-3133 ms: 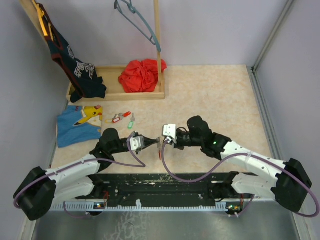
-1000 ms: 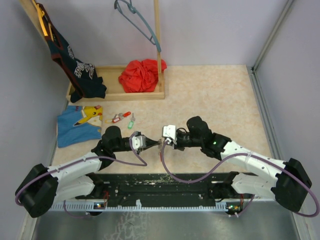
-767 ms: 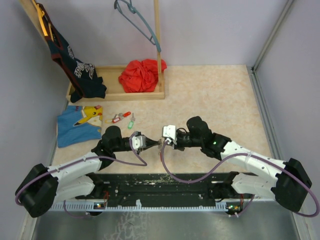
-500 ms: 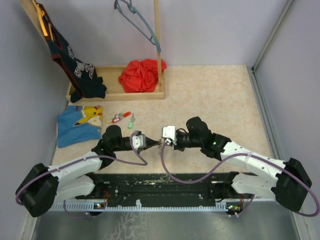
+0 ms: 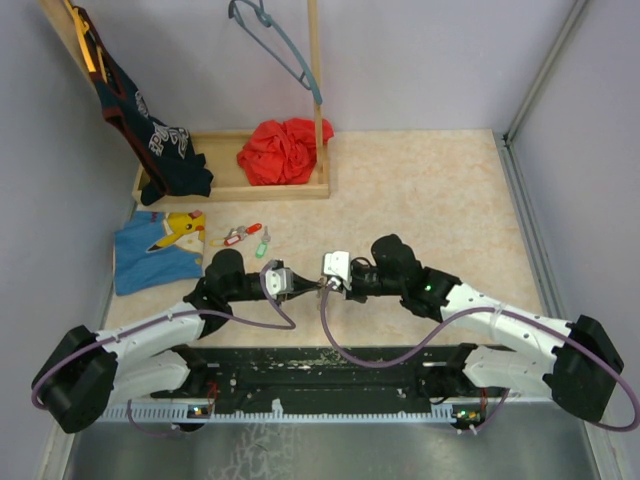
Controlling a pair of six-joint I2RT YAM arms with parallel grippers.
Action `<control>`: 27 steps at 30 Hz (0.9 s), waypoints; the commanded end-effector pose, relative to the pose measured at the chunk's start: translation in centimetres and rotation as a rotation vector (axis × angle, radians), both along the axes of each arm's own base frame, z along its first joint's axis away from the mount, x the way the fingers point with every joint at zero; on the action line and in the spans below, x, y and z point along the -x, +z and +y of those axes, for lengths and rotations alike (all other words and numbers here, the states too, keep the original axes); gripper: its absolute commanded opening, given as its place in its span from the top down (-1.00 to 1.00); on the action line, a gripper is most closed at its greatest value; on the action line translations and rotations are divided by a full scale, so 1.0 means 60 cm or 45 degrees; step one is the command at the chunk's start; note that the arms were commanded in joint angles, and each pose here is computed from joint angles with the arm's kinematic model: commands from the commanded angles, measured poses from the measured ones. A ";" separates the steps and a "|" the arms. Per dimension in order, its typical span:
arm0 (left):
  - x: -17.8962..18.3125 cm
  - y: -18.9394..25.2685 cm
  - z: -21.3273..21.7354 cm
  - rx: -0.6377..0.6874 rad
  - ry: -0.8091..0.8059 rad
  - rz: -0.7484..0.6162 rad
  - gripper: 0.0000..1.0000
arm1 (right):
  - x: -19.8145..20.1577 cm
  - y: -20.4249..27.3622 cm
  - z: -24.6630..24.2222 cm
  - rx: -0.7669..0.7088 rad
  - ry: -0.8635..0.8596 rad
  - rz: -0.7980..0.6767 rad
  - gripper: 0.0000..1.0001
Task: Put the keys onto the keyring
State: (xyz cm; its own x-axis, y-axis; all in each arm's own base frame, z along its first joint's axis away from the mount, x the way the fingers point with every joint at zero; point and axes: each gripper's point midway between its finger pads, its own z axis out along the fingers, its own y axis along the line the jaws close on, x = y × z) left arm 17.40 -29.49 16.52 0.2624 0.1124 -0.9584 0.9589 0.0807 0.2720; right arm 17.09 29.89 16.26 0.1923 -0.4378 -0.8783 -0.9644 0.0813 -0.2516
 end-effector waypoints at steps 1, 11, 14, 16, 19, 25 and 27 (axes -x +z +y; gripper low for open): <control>-0.006 0.030 -0.010 0.039 -0.015 -0.032 1.00 | 0.004 0.084 0.034 -0.182 0.060 -0.095 1.00; -0.012 0.027 -0.008 0.016 0.008 -0.020 1.00 | 0.005 0.096 0.029 -0.180 0.052 -0.117 1.00; -0.014 0.024 -0.008 0.002 0.016 -0.015 1.00 | 0.006 0.100 0.027 -0.180 0.049 -0.120 1.00; -0.015 0.022 -0.009 -0.006 0.018 -0.009 1.00 | 0.005 0.101 0.027 -0.175 0.049 -0.121 1.00; -0.015 0.021 -0.010 -0.018 0.019 -0.007 1.00 | 0.004 0.099 0.027 -0.163 0.046 -0.115 1.00; -0.020 0.016 -0.011 -0.062 0.042 -0.011 1.00 | -0.001 0.097 0.026 -0.127 0.029 -0.105 1.00; -0.021 0.013 -0.012 -0.077 0.048 -0.009 1.00 | -0.004 0.093 0.026 -0.103 0.026 -0.098 1.00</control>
State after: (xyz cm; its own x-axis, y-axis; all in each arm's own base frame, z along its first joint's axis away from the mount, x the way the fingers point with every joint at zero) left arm 17.89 -29.88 16.98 0.2444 0.1495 -0.9581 0.9623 0.0843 0.2586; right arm 17.39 29.55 17.05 0.1866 -0.4615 -0.8673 -0.9588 0.1072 -0.2633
